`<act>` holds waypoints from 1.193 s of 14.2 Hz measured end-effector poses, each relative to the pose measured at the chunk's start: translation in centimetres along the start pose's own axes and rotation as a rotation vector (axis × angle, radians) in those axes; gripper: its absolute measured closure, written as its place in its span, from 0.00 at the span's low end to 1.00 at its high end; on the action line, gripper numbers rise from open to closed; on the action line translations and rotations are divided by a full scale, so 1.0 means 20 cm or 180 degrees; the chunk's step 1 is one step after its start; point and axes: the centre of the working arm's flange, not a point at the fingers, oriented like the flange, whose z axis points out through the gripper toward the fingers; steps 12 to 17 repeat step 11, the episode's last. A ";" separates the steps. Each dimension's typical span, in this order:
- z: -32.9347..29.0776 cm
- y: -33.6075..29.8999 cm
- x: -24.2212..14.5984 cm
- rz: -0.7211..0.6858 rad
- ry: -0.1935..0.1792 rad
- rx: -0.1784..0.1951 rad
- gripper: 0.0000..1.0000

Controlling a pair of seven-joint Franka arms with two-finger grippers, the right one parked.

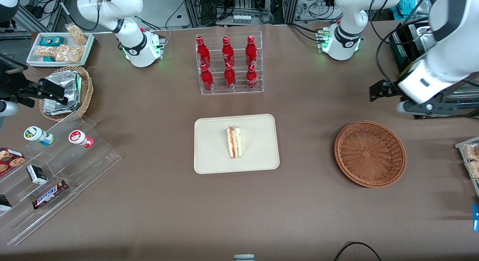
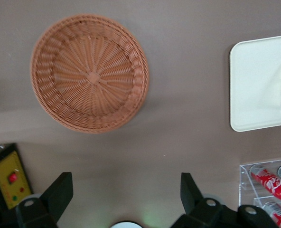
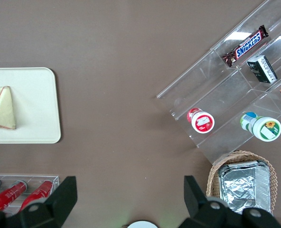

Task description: Place sandwich from basket to tray

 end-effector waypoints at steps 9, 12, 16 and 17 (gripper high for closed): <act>-0.22 -0.22 0.02 -0.0101 0.0280 0.0154 0.00; -0.25 -0.21 0.04 -0.0099 0.0309 0.0149 0.00; -0.25 -0.21 0.04 -0.0099 0.0309 0.0149 0.00; -0.25 -0.21 0.04 -0.0099 0.0309 0.0149 0.00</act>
